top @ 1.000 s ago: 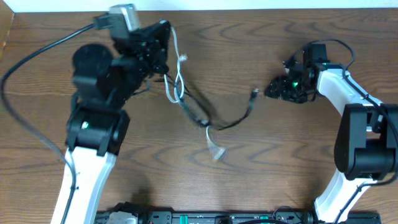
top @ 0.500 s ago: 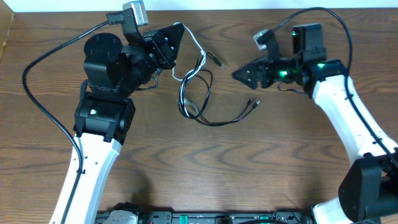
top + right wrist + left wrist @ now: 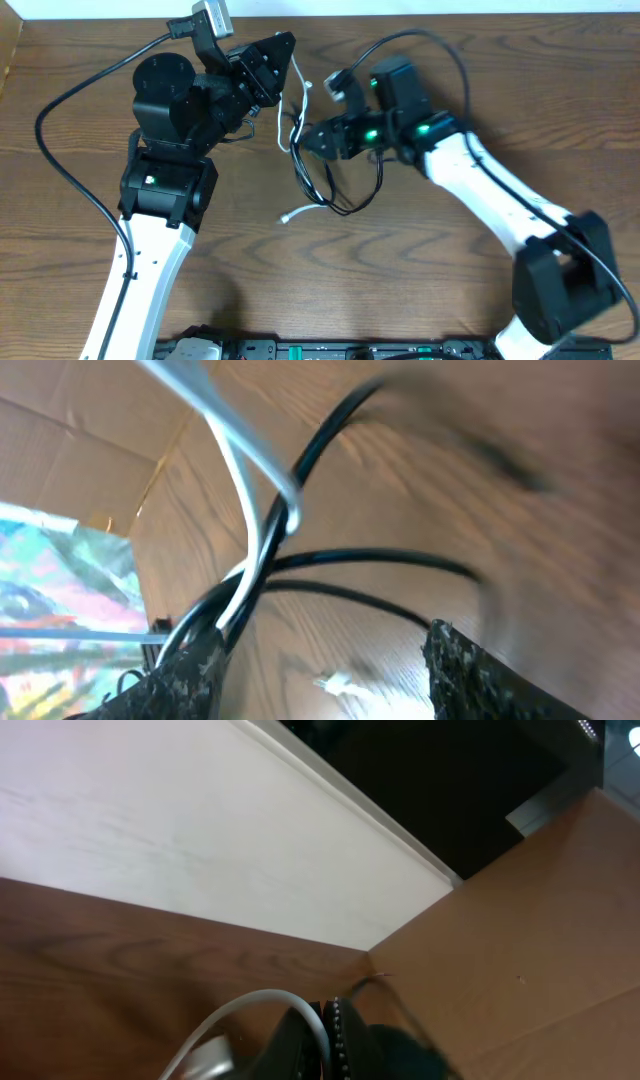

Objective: Untangle cables

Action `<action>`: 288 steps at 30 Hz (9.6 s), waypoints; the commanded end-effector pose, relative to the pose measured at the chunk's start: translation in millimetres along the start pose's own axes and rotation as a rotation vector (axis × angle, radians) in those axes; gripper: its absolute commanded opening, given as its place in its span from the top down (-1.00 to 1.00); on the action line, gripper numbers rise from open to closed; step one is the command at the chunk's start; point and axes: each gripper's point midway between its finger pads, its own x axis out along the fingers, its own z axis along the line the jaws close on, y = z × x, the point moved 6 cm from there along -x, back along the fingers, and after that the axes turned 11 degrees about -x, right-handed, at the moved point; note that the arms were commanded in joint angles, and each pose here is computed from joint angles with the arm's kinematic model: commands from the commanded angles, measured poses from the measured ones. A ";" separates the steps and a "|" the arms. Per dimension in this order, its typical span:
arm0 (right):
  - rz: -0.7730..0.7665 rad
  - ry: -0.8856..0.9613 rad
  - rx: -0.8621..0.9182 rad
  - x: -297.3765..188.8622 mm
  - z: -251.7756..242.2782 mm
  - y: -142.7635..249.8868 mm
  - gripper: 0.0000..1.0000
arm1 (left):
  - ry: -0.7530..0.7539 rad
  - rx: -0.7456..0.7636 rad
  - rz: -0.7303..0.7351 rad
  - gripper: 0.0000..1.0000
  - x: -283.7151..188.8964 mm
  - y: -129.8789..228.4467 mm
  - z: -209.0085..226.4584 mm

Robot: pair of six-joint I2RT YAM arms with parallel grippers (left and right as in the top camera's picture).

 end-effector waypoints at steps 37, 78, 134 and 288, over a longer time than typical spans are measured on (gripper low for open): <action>0.009 0.232 0.022 -31.5 21.4 -0.8 0.01 | -0.039 -0.102 -0.008 0.85 6.8 -2.2 9.7; 0.116 0.671 0.260 -54.7 -98.6 39.6 0.98 | -0.302 -0.065 -0.285 0.85 -72.9 -84.4 77.9; 0.588 0.324 -0.195 -40.9 -141.8 126.5 -0.01 | -0.210 0.045 -0.197 0.85 -112.5 -79.1 55.7; -0.629 1.216 0.293 -482.4 -330.3 18.3 -0.99 | -0.461 0.108 0.553 -0.73 34.9 127.5 105.0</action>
